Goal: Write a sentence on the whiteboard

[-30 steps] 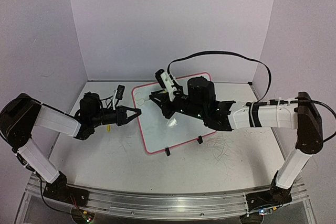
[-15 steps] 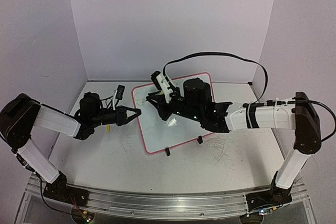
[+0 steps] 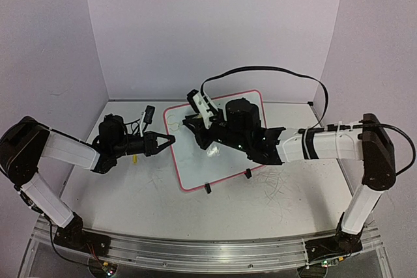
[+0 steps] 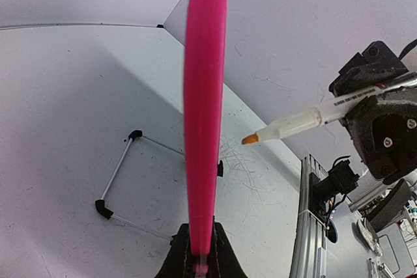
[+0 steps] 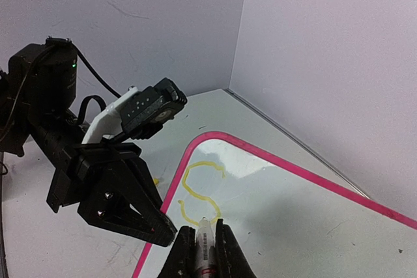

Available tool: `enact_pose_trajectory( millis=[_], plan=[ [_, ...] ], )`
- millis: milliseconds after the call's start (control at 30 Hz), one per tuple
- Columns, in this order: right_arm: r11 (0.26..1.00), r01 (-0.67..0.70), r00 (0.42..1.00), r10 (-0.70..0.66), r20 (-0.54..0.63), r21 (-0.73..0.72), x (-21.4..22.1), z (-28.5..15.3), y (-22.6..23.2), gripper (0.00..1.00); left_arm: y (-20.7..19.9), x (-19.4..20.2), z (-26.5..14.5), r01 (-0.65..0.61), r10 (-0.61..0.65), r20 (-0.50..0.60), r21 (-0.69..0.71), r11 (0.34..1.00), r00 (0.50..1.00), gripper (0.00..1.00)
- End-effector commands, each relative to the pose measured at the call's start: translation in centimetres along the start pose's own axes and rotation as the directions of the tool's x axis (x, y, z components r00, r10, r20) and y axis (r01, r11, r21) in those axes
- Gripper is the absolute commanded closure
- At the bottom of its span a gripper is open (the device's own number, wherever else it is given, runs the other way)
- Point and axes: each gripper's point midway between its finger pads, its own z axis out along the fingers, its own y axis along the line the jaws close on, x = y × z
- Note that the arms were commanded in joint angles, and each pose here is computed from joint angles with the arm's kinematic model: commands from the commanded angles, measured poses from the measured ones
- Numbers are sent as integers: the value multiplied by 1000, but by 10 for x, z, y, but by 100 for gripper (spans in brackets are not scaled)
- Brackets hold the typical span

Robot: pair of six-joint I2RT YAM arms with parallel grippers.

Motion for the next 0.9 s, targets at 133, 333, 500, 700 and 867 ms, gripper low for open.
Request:
enact_pose_trajectory(
  millis=[133, 333, 500, 700, 867],
  plan=[
    [997, -3, 999, -1, 51, 79, -20, 4, -12, 100, -4, -9, 0, -47, 47, 13, -6, 999, 999, 100],
    [996, -5, 997, -2, 72, 93, -24, 1, -15, 100, -3, -9, 1, -48, 49, 12, -6, 999, 999, 100],
    [996, -6, 997, 0, 75, 89, -26, 5, -14, 100, -3, -9, 1, -48, 48, 10, -5, 999, 999, 100],
    [995, -6, 997, -2, 76, 103, -26, 9, -17, 100, -3, -8, 0, -48, 48, 9, -5, 999, 999, 100],
    [994, -6, 997, -3, 80, 111, -28, 11, -18, 100, -3, -8, 0, -48, 48, 9, -5, 999, 999, 100]
  ],
)
